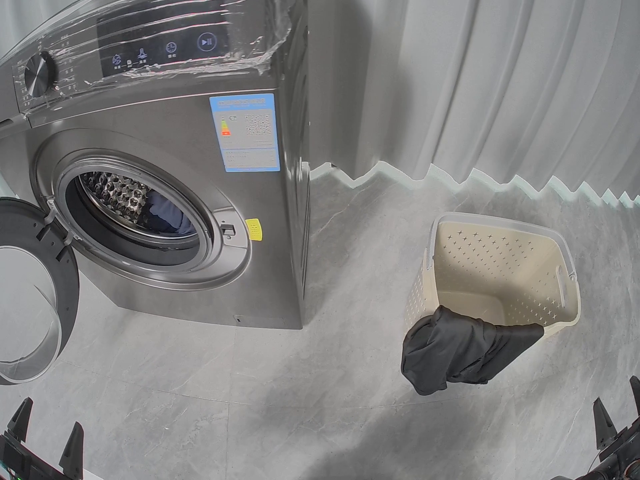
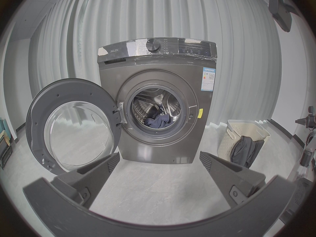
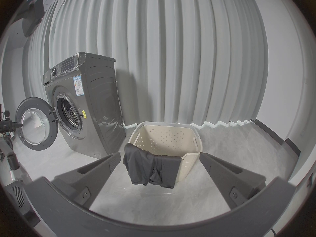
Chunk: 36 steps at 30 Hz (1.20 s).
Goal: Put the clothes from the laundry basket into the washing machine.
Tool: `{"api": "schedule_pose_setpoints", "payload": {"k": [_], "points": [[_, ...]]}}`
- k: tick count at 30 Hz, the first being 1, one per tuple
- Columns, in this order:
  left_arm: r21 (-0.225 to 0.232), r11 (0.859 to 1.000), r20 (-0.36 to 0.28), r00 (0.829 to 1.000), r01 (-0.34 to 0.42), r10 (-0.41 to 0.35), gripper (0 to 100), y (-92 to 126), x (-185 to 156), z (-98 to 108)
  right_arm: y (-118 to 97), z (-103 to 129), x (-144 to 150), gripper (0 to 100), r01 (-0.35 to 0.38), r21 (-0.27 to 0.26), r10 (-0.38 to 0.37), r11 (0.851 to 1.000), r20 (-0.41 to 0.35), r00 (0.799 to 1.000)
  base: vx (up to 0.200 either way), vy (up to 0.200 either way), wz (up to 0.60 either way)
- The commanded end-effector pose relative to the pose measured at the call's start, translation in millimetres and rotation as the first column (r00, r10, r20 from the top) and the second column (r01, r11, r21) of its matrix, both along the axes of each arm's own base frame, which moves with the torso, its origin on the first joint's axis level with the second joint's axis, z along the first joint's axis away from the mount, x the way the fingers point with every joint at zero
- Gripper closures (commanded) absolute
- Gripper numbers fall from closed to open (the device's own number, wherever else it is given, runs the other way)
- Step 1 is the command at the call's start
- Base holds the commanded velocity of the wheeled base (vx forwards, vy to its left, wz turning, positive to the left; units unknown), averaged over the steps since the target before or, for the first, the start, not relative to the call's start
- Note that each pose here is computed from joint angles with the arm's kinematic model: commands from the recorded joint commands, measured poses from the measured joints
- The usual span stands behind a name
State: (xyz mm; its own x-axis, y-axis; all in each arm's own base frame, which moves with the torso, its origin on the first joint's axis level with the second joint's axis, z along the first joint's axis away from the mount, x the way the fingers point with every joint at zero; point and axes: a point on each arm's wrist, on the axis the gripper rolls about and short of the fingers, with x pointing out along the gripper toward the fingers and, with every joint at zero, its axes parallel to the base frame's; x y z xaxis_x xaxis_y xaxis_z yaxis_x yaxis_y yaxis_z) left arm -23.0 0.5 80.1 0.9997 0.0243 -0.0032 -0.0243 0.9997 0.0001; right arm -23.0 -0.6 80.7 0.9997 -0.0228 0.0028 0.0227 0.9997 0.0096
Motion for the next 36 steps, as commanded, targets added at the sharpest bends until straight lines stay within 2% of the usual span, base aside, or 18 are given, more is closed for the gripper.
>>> {"api": "schedule_pose_setpoints", "payload": {"k": [1,9,15,27,36], "points": [[-0.002,1.0,-0.008,1.0,-0.002,0.002,0,0.0,0.5,-5.1,0.0,-4.8,0.2,0,-0.003,-0.002,0.003,1.0,-0.003,1.0,0.0,0.0,0.0],[-0.002,1.0,-0.008,1.0,0.0,0.0,0,0.0,0.5,-5.1,0.1,-4.8,0.2,0,-0.004,-0.002,0.004,1.0,-0.003,1.0,0.0,0.0,0.0],[-0.002,1.0,-0.008,1.0,0.0,0.0,0,0.0,0.5,-5.1,0.1,-4.8,0.2,0,-0.004,-0.002,0.004,1.0,-0.003,1.0,0.0,0.0,-0.6],[-0.009,1.0,-0.007,1.0,0.001,-0.001,0,0.0,0.5,-4.7,0.1,-4.8,0.2,0,-0.004,-0.002,0.004,1.0,-0.003,1.0,0.0,0.0,0.0],[-0.009,1.0,-0.006,1.0,0.001,-0.001,0,0.0,0.4,-4.7,0.1,-4.8,0.2,0,-0.006,-0.002,0.006,1.0,-0.003,1.0,0.0,-0.2,0.0]]}}
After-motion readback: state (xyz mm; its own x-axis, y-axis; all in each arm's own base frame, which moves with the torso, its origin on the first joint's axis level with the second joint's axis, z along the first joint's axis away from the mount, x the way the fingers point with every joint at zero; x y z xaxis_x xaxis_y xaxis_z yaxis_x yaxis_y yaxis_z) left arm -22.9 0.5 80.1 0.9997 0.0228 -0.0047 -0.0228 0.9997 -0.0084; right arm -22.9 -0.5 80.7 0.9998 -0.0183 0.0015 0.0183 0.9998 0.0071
